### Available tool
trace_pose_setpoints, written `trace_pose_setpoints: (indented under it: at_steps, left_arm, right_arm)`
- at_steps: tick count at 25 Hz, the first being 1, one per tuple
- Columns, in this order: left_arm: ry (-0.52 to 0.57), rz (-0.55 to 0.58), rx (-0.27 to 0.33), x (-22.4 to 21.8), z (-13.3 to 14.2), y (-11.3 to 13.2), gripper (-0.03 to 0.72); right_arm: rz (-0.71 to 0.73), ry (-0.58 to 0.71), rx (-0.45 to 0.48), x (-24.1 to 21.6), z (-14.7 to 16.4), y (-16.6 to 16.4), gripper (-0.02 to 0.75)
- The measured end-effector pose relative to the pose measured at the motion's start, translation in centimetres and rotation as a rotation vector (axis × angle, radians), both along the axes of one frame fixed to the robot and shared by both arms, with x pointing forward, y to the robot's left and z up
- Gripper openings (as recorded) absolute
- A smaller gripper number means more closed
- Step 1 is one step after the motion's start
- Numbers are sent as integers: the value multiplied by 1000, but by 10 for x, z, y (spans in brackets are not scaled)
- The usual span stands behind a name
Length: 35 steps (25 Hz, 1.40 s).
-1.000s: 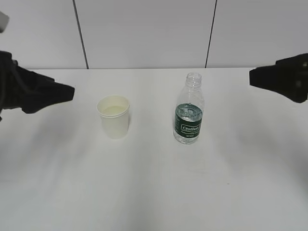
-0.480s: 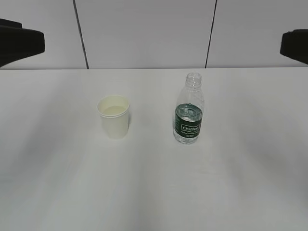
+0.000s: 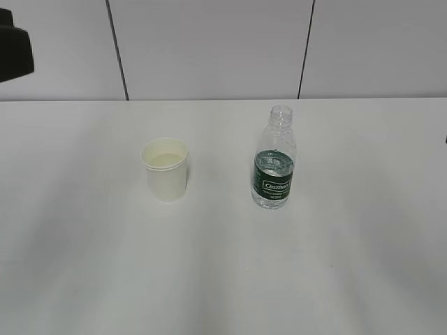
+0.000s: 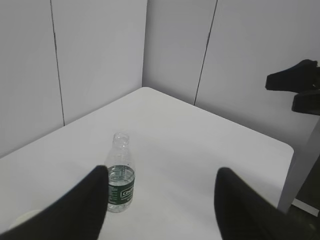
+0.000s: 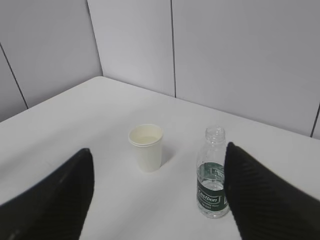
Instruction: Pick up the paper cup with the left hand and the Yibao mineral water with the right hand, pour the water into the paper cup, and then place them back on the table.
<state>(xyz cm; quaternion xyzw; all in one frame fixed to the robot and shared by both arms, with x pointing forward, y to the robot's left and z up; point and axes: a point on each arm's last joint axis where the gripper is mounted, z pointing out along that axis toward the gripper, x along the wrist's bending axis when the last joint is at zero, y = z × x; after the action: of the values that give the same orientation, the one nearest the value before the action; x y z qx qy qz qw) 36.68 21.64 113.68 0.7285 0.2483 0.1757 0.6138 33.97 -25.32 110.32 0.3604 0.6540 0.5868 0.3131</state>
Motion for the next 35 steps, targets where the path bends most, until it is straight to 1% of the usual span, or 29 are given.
trace_pose_setpoints:
  at_steps: [4, 9, 13, 17, 19, 21, 24, 26, 28, 29, 31, 35]
  left_arm:
    - [-29, -20, -4, -10, 4, 0, 458]
    - [-33, -54, -3, -16, 5, -1, 458]
    - [-32, -55, -3, -16, 5, -1, 458]
    - [-40, -27, -5, -14, 6, 0, 458]
    - [-52, 17, -9, -11, 7, 2, 458]
    - [-70, 87, -15, -5, 8, 6, 458]
    - [-111, 242, -27, 5, 12, 16, 456]
    - [-141, 357, -36, 11, 15, 24, 456]
    - [-162, 438, -43, 15, 17, 30, 455]
    - [-170, 465, -45, 17, 18, 32, 455]
    - [-176, 489, -47, 18, 18, 34, 455]
    - [-176, 492, -47, 18, 18, 35, 455]
  right_arm:
    - [6, -60, 13, -21, -2, 2, 594]
    - [17, -123, 48, -43, 2, 5, 594]
    - [69, -129, 67, -56, 2, 10, 594]
    - [141, -111, 64, -64, 0, 15, 594]
    - [141, -110, 64, -64, 0, 15, 594]
    - [80, -133, 77, -60, 2, 11, 594]
    - [-131, -210, 122, -51, 11, -6, 594]
    - [-298, -270, 156, -46, 17, -20, 594]
    - [-420, -313, 181, -45, 21, -31, 594]
    - [-467, -329, 191, -44, 22, -36, 594]
    - [-516, -346, 201, -45, 23, -40, 594]
    - [-537, -353, 208, -45, 24, -42, 594]
